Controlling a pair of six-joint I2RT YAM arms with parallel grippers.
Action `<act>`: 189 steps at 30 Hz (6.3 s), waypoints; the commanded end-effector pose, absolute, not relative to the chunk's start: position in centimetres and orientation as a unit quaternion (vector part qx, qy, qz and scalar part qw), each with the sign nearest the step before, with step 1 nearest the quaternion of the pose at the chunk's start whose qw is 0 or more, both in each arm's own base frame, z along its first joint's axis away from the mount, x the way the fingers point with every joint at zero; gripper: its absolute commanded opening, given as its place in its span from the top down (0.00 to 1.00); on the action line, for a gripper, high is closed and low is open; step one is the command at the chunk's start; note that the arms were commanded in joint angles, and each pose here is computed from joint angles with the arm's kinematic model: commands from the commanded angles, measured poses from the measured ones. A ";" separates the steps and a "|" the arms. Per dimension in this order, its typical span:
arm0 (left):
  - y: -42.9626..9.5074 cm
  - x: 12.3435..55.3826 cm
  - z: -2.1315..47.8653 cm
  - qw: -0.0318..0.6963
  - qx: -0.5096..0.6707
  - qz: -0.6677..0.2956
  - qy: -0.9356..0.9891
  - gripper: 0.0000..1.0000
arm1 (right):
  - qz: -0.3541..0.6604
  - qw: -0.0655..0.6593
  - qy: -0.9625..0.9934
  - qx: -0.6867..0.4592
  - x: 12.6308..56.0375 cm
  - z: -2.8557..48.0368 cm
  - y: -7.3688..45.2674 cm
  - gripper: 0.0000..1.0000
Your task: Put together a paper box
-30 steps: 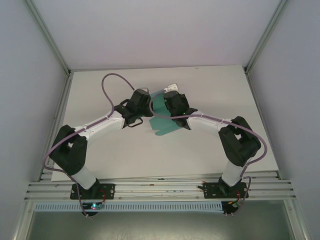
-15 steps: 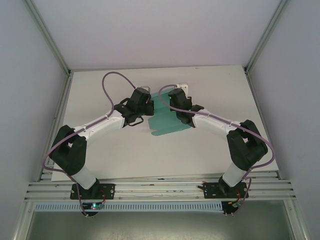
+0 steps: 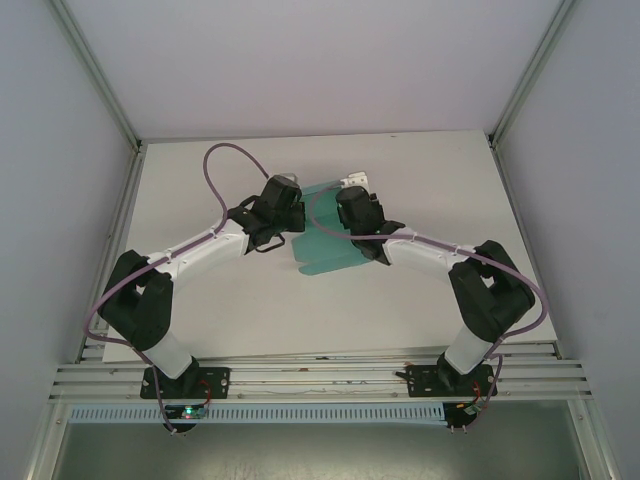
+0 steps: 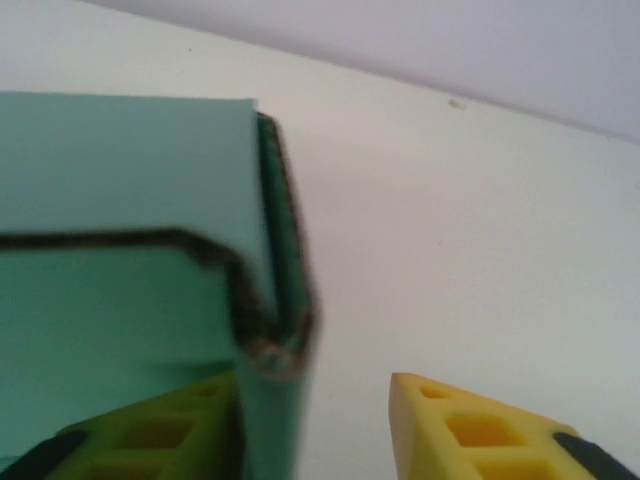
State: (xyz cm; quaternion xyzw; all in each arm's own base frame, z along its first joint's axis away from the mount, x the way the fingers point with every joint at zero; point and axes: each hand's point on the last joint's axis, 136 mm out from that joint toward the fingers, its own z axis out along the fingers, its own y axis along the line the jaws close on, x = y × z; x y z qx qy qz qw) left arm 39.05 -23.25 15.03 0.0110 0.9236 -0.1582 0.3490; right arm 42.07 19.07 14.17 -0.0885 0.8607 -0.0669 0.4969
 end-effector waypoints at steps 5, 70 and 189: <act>-20.5 39.3 14.0 0.338 -0.019 -0.108 0.935 1.00 | 0.048 0.496 0.852 -0.164 40.0 15.9 21.7 0.30; -26.8 37.1 0.8 0.027 0.612 0.208 0.763 0.65 | 0.125 0.459 0.869 0.136 30.0 17.7 2.2 0.02; -19.1 36.0 15.6 0.247 0.310 -0.226 0.890 0.50 | 0.155 0.287 0.842 -0.430 35.5 13.9 23.7 0.35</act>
